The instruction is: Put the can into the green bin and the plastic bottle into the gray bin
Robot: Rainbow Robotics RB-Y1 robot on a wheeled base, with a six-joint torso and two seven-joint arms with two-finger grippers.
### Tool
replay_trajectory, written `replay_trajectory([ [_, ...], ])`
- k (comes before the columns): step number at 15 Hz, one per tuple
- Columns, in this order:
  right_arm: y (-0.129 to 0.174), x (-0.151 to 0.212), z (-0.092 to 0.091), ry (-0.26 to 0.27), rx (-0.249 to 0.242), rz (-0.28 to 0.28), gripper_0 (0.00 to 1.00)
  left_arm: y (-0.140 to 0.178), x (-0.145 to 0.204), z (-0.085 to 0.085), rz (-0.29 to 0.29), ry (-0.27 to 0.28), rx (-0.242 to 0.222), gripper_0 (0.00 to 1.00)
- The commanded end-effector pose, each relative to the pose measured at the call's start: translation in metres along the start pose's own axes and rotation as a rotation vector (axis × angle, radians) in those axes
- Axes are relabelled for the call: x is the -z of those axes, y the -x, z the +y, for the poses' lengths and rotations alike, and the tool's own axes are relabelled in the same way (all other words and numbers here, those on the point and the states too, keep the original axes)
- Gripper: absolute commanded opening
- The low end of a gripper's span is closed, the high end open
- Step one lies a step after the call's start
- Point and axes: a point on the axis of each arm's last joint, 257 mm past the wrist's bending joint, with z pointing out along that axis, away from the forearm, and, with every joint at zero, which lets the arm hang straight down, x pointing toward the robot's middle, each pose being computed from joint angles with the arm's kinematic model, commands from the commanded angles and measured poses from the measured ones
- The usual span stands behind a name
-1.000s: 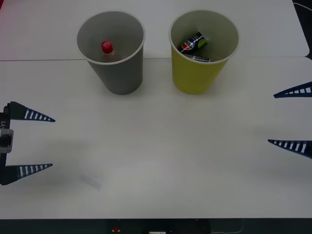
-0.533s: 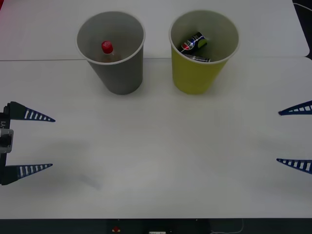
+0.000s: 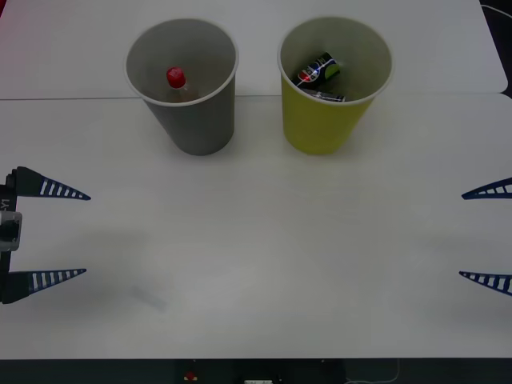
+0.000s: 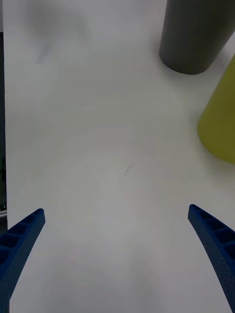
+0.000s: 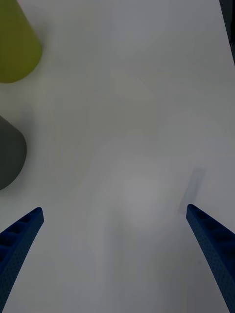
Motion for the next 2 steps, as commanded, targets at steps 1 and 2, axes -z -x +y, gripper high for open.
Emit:
replay_trajectory([
  [1, -0.0005, 0.0003, -0.0017, -0.007, 0.001, -0.001, 1.00, 0.0000, 0.0000, 0.0000, 0.000, 0.000, 0.000, 1.00],
  [2, -0.0005, 0.0003, -0.0017, -0.007, 0.001, -0.001, 1.00, 0.0000, 0.0000, 0.0000, 0.000, 0.000, 0.000, 1.00],
])
